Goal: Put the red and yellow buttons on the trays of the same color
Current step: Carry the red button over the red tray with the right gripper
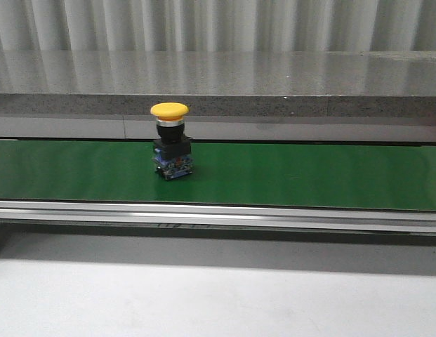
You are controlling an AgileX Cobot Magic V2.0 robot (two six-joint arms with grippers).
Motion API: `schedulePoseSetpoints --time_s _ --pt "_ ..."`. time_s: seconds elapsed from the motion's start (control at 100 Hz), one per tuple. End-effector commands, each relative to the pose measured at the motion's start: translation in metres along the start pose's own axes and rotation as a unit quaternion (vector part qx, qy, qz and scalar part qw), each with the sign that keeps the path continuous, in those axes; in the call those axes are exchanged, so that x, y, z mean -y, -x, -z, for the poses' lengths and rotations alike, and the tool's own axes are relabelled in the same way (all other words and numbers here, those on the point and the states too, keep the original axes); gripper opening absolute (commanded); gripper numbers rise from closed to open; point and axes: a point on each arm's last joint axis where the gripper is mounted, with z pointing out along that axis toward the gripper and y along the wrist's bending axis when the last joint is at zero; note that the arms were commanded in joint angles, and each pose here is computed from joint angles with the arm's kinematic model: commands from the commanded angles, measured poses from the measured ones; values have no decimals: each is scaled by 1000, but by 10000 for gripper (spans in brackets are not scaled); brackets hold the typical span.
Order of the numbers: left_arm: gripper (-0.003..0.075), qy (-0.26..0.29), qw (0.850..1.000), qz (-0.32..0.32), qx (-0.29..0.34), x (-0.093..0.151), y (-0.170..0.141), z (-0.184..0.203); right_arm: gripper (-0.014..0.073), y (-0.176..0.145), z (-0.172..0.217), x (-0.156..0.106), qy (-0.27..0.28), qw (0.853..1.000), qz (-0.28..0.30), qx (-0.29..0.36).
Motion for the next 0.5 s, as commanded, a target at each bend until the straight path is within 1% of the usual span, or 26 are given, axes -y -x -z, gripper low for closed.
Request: schedulePoseSetpoints --time_s 0.0,0.33,0.49 --pt "-20 -3 999 6 46 1 13 4 167 15 11 4 -8 999 -12 53" --pt "-20 -3 999 6 46 1 13 4 167 7 -28 17 -16 999 -27 15" --pt "-20 -3 999 6 46 1 13 4 167 4 -42 22 -20 999 -32 7"
